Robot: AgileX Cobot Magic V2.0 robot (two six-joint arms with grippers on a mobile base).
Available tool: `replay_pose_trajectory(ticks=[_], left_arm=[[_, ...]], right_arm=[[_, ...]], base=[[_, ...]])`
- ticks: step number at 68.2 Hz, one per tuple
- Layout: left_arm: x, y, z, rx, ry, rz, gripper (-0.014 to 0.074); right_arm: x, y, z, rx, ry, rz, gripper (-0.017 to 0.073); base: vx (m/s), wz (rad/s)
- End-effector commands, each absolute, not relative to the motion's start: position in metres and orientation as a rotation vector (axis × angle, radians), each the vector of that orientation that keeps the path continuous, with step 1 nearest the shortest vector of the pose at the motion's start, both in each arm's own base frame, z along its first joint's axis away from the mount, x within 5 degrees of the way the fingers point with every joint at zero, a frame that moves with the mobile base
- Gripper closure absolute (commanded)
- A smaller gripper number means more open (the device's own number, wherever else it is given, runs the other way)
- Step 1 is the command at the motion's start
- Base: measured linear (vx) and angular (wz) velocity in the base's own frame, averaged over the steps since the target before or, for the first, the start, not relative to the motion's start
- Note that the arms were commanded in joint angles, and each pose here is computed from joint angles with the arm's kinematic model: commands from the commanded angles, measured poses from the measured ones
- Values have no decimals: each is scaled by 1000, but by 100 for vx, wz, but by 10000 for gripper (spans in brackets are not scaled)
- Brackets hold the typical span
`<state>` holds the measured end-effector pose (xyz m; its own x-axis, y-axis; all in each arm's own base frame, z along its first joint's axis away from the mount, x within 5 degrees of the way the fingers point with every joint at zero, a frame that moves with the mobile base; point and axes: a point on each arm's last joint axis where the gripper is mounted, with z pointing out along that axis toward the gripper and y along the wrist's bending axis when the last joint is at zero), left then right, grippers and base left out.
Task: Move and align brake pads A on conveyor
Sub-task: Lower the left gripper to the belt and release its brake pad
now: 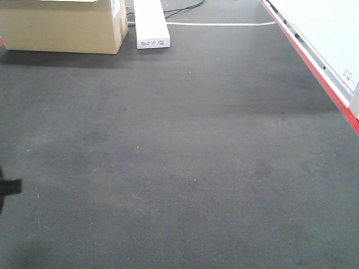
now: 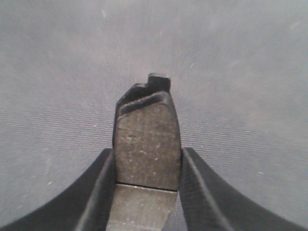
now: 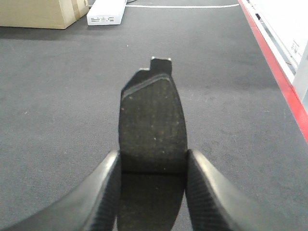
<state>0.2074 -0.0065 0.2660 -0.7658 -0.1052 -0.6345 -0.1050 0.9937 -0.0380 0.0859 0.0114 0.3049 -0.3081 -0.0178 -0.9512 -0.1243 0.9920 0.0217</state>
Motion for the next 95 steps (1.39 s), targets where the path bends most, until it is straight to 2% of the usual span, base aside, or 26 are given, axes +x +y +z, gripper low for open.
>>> replay_pose_trajectory(ticks=[1, 17, 36, 41, 61, 74, 86, 95], left_arm=[[236, -9, 274, -142, 2418, -5, 568], [291, -11, 245, -145, 2627, 47, 551], [326, -13, 203, -145, 2813, 94, 515], [331, -13, 196, -144, 2834, 99, 480], [337, -14, 180, -37, 2875, 119, 246], [332, -14, 197, -31, 2837, 117, 216], [317, -13, 243, -43, 2710, 98, 216], [291, -11, 284, -52, 2576, 76, 216]], right_arm=[[88, 12, 323, -101, 1761, 107, 564], [88, 12, 323, -101, 1761, 107, 564], [88, 12, 323, -101, 1761, 107, 564], [88, 12, 323, -101, 1761, 107, 564], [88, 12, 323, -101, 1761, 107, 564], [88, 12, 323, -101, 1761, 107, 564], [88, 12, 323, -101, 1761, 107, 564], [88, 12, 323, -101, 1761, 107, 564]], base=[[0, 0], [0, 0], [0, 0], [0, 0], [0, 0], [0, 0], [0, 0], [0, 0]])
